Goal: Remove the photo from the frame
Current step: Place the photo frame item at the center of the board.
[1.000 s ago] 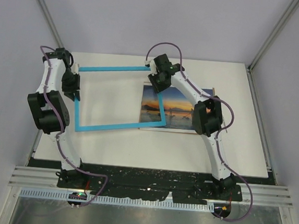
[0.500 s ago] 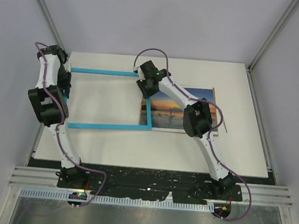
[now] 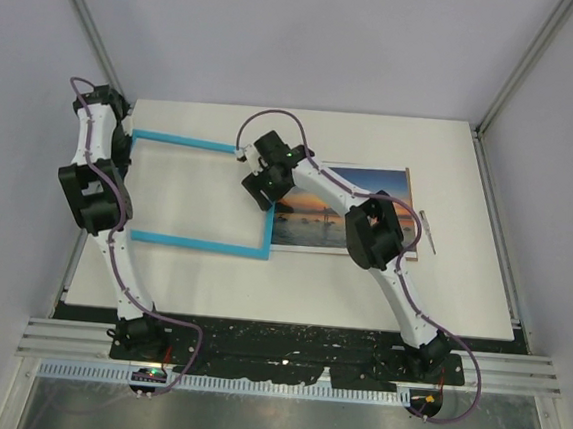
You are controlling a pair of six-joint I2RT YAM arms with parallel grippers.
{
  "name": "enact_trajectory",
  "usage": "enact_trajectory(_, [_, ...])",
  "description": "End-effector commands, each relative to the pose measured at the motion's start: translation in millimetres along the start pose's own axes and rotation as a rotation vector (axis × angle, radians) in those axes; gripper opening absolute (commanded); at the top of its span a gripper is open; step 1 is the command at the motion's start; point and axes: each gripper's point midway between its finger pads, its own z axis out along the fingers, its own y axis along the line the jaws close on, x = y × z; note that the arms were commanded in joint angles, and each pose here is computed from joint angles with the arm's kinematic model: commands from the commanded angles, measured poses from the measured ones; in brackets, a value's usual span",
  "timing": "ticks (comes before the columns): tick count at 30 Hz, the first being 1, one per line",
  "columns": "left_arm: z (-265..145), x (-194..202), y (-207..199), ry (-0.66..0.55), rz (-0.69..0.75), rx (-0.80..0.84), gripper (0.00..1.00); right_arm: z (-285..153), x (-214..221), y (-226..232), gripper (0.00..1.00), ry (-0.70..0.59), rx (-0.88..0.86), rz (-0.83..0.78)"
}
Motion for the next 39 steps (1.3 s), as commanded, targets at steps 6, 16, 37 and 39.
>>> enact_trajectory(6, [2.2, -33.9, -1.2, -0.105, -0.033, -0.029, 0.00, -37.6, -31.6, 49.5, 0.82, -0.138, -0.142, -0.133])
enact_trajectory(16, [14.0, -33.5, 16.1, -0.084, -0.055, -0.086, 0.00, -77.2, -41.3, 29.1, 0.84, -0.209, -0.131, -0.130])
enact_trajectory(37, [29.1, -34.9, 23.1, -0.080, -0.080, -0.105, 0.00, -13.1, -34.6, 33.0, 0.87, -0.175, -0.157, -0.083])
enact_trajectory(39, [30.3, -34.8, 23.5, -0.081, -0.080, -0.108, 0.00, -10.1, -38.9, 35.8, 0.87, -0.185, -0.149, -0.086])
